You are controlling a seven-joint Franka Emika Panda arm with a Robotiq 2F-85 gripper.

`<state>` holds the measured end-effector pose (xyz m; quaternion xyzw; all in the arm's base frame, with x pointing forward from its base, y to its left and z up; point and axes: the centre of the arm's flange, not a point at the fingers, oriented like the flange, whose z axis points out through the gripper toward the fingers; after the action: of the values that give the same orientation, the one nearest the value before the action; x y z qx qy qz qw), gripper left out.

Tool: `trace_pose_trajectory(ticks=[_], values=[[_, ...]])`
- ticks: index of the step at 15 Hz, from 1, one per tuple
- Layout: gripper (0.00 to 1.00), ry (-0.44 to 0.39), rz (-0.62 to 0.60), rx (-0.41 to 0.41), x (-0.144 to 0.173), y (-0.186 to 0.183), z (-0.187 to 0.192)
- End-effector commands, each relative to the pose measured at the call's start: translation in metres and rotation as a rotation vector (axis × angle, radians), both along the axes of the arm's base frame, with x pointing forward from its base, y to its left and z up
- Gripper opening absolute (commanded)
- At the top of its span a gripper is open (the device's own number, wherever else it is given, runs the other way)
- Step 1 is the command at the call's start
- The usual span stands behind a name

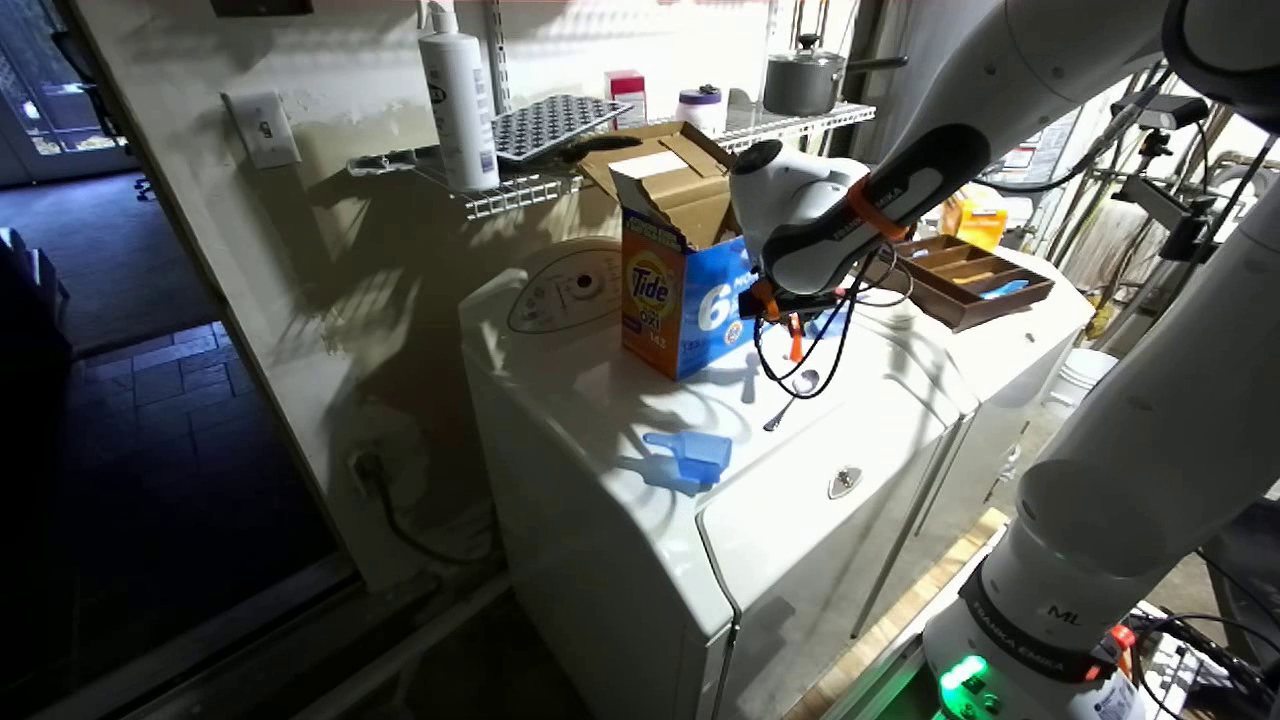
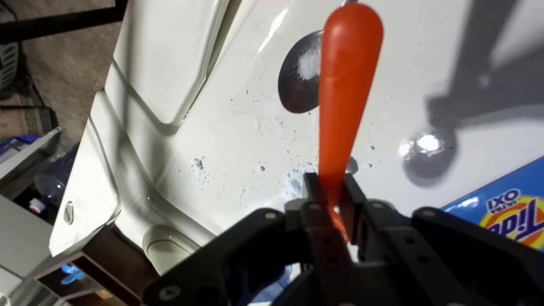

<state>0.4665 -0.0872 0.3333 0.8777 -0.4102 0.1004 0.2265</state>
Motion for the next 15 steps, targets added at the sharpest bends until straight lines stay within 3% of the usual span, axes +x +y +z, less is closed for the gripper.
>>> trace_pose_trajectory(ticks=[1, 13, 15], values=[[0.04, -0.036, -0.095, 0.070, 0.007, 0.006, -0.024], [0.04, -0.060, -0.205, 0.155, 0.013, 0.009, -0.066], [0.11, -0.064, -0.215, 0.164, 0.013, 0.009, -0.069]])
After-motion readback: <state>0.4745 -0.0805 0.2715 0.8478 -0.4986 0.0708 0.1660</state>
